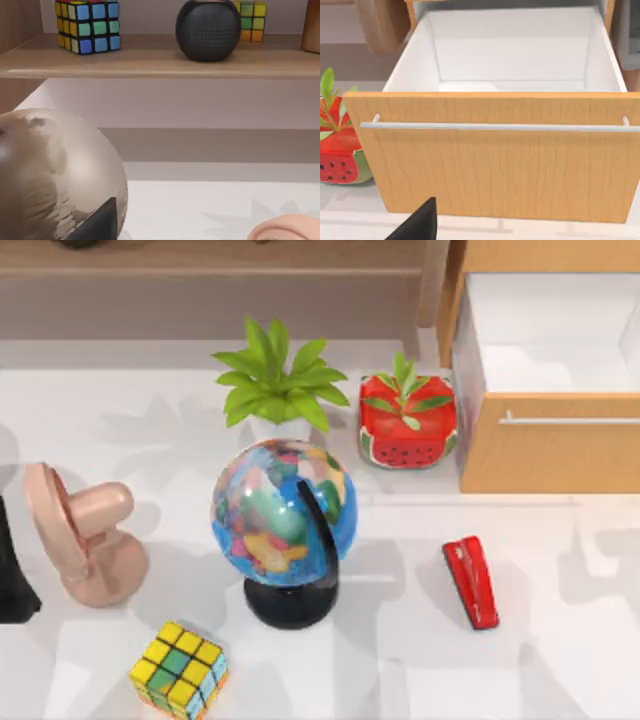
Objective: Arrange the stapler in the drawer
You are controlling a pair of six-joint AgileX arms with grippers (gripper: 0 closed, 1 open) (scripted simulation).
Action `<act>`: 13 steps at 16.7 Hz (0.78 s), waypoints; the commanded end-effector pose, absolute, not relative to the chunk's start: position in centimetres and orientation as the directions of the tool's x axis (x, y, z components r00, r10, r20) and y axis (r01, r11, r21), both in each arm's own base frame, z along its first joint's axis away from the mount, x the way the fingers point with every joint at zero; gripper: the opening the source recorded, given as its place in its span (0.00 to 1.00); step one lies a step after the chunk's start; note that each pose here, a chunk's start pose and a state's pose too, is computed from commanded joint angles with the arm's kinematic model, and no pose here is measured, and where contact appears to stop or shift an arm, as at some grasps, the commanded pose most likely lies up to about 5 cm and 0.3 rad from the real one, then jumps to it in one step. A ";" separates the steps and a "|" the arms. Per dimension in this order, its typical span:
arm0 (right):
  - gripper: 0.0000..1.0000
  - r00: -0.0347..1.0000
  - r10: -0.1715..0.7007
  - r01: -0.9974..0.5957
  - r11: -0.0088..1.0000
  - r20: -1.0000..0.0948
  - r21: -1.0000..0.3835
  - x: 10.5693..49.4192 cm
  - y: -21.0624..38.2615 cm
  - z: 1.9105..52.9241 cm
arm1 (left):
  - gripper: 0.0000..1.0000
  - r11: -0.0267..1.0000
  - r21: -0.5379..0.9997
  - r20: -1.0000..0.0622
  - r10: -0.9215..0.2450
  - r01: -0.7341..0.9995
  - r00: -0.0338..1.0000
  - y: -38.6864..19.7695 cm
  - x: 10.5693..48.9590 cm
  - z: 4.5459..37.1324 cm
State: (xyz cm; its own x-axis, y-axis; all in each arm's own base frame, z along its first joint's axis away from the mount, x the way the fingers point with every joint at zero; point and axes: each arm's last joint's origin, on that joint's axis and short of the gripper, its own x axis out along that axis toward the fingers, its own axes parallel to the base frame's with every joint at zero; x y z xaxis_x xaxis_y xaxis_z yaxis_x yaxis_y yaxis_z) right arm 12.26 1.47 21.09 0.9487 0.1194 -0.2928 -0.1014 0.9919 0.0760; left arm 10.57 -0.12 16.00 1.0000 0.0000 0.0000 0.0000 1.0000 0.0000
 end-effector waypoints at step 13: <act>1.00 0.191 0.101 -0.179 0.982 -0.976 0.067 27.9 14.7 20.5 | 1.00 1.000 0.000 0.000 0.000 0.000 1.000 -0.1 10.6 16.0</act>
State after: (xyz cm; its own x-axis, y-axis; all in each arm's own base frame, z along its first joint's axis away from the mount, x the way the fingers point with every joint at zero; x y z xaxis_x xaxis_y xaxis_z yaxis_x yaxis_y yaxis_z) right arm 27.91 14.69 20.52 0.1909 0.1015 -0.9763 -0.1792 0.9815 0.0670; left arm 10.57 -0.12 16.00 1.0000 0.0000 0.0000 0.0000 1.0000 0.0000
